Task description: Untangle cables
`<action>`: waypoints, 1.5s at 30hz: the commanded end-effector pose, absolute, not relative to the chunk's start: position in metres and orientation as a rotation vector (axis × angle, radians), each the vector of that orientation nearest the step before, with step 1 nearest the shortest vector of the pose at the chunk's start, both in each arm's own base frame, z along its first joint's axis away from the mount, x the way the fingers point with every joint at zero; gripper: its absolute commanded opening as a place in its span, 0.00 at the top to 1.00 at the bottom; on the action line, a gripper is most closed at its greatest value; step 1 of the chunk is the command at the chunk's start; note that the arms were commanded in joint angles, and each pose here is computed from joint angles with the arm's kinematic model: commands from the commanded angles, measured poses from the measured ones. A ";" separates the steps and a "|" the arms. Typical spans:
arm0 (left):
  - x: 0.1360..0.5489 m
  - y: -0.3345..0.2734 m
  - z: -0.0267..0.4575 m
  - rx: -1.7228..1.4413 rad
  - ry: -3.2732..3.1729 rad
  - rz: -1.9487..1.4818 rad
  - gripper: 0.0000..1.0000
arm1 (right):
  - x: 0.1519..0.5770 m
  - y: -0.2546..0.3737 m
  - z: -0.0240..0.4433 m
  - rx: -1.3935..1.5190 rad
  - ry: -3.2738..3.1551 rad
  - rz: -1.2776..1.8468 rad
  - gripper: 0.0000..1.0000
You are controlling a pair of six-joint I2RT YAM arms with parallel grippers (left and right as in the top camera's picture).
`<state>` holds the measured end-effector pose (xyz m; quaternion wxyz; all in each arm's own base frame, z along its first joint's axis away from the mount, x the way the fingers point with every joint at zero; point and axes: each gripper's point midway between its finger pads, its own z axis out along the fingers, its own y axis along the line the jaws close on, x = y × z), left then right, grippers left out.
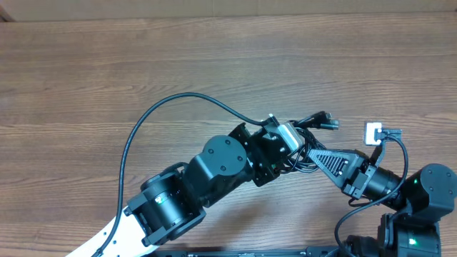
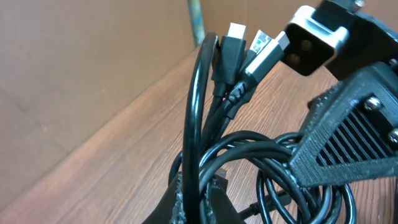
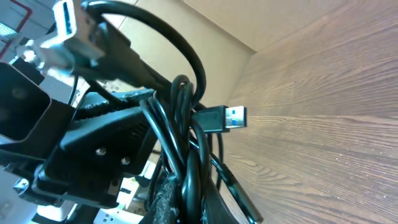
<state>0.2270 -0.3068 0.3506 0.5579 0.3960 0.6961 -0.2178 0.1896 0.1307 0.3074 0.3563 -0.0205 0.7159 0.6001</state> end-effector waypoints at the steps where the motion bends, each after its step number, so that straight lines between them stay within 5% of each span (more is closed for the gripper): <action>1: 0.260 -0.270 0.385 0.615 1.656 -0.414 0.92 | 0.188 0.131 0.307 -0.071 1.851 1.544 0.96; 2: 0.261 -0.269 0.386 0.596 1.661 -0.421 0.92 | 0.189 0.131 0.306 -0.069 1.850 1.542 0.96; 5: 0.265 -0.263 0.389 0.489 1.686 -0.451 0.69 | 0.193 0.129 0.306 -0.039 1.846 1.519 0.96; 10: 0.265 -0.263 0.389 0.487 1.685 -0.455 0.63 | 0.194 0.128 0.306 -0.034 1.845 1.514 0.96; 11: 0.265 -0.263 0.389 0.486 1.685 -0.455 0.36 | 0.195 0.127 0.306 -0.029 1.844 1.509 0.96; 16: 0.247 -0.276 0.365 0.633 1.760 -0.522 0.02 | 0.205 0.121 0.305 0.035 1.832 1.458 0.96; 22: 0.242 -0.268 0.364 0.648 1.769 -0.507 0.00 | 0.208 0.119 0.304 0.057 1.833 1.447 0.96; 35: 0.224 -0.267 0.363 0.700 1.787 -0.585 0.00 | 0.241 0.096 0.291 0.700 1.833 1.609 0.96; 45: 0.234 -0.280 0.336 0.287 2.038 -0.840 0.00 | 0.241 0.096 0.304 0.913 1.768 1.788 0.96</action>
